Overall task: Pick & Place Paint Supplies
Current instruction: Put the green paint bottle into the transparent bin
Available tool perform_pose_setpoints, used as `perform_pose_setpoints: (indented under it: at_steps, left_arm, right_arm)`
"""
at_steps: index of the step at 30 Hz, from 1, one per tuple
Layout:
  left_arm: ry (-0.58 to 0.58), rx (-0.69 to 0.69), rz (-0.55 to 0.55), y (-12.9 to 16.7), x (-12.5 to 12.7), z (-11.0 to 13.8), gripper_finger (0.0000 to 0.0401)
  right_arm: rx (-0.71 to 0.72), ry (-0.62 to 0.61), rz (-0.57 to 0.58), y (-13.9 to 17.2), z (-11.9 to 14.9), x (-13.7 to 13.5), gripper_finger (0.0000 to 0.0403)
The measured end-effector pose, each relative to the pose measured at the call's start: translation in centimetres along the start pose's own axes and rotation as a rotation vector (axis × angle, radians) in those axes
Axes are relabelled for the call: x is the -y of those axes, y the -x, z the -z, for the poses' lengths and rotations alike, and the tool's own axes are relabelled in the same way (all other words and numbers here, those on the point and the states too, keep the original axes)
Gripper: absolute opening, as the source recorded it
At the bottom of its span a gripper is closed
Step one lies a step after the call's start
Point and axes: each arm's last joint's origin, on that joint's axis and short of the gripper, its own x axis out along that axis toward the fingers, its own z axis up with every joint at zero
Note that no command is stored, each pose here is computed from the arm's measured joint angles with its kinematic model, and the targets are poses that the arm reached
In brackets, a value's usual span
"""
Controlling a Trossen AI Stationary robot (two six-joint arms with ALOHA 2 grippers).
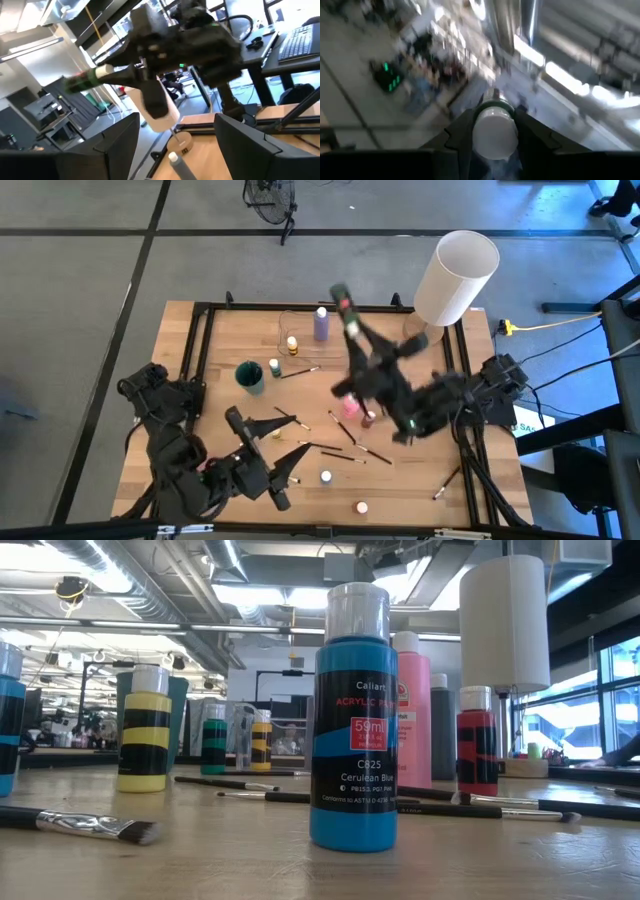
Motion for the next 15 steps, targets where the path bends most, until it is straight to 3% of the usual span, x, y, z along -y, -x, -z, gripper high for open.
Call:
perform_pose_setpoints:
  at_steps: [6,15]
  left_arm:
    - [0.000,-0.024,-0.054,1.8,0.0,0.0,0.0253]
    - [0.005,-0.003,-0.010,3.7,0.2,0.0,0.0253]
  right_arm:
    - [-0.127,-0.051,0.058,-3.3,0.4,1.6,0.0122]
    - [-0.170,-0.030,0.118,-6.1,1.0,2.4,0.0122]
